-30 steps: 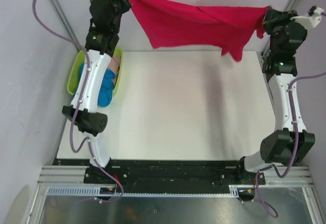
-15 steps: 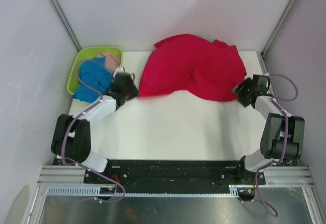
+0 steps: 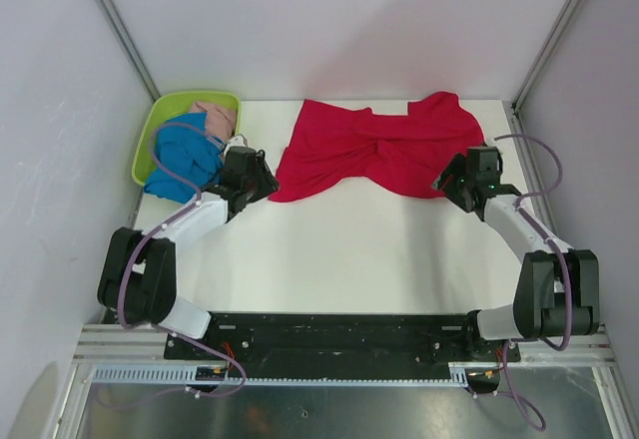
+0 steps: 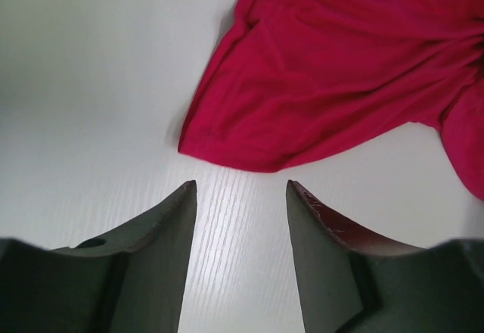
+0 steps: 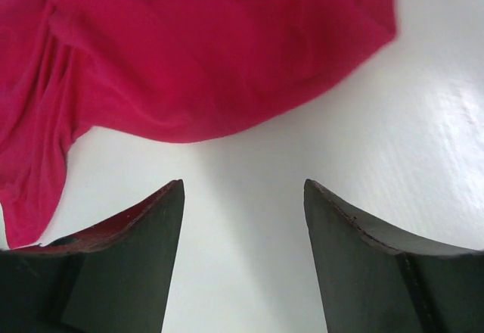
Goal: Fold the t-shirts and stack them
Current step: Flatten out the tshirt
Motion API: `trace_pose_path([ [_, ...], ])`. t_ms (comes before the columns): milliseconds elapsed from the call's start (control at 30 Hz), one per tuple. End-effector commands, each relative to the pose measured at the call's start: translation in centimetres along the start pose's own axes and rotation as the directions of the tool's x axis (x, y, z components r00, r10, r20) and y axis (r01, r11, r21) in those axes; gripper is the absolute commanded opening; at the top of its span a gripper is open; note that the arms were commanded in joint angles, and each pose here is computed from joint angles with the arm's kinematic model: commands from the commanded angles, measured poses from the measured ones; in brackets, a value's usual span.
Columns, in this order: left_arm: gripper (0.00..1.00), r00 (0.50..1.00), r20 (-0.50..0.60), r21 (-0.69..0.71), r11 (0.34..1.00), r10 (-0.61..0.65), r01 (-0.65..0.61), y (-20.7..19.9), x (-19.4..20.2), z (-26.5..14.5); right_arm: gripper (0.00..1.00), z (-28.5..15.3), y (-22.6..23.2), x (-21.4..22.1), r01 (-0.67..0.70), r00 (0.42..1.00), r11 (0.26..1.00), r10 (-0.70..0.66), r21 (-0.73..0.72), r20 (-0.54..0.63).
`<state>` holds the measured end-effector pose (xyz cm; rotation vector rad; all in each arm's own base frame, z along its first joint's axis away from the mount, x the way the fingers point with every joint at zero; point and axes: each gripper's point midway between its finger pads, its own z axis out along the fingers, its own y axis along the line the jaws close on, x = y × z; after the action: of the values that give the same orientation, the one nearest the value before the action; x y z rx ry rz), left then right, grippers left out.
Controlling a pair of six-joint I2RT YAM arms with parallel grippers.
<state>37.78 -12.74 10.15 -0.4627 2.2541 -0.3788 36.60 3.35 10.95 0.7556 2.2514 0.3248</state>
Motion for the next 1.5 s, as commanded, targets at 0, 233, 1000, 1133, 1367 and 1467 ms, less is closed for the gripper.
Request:
trace_pose_path([
  [0, 0.54, 1.0, 0.001, 0.025, 1.0, 0.004, -0.004, -1.7, -0.9, 1.9, 0.67, 2.1, 3.9, -0.6, 0.106, 0.992, 0.992, -0.101, -0.066, 0.074],
  [233, 0.48, 0.999, -0.051, -0.025, 1.0, 0.015, -0.016, -1.1, 0.3, 4.7, 0.66, 6.3, 6.6, 0.4, 0.206, 0.978, 0.976, -0.202, -0.068, 0.054],
  [1000, 0.42, 0.994, -0.087, -0.21, 0.974, 0.067, -0.084, 2.3, 1.9, 7.3, 0.66, 7.5, 6.8, 0.7, 0.25, 0.968, 0.968, -0.248, -0.035, 0.043],
  [1133, 0.35, 0.993, -0.1, -0.208, 0.975, 0.062, -0.082, 2.2, 2.5, 7.7, 0.68, 7.6, 6.6, 0.4, 0.259, 0.965, 0.966, -0.258, -0.017, 0.046],
  [1367, 0.02, 0.996, -0.071, -0.235, 0.97, 0.053, -0.068, 2.5, 1.8, 7.2, 0.72, 7.9, 5.9, 0.2, 0.29, 0.955, 0.956, -0.292, 0.027, 0.05],
  [1467, 0.0, 0.997, -0.05, -0.253, 0.965, 0.053, -0.064, 2.6, 1.1, 6.7, 0.73, 8.1, 6.1, 0.4, 0.308, 0.95, 0.951, -0.308, 0.022, 0.046],
])
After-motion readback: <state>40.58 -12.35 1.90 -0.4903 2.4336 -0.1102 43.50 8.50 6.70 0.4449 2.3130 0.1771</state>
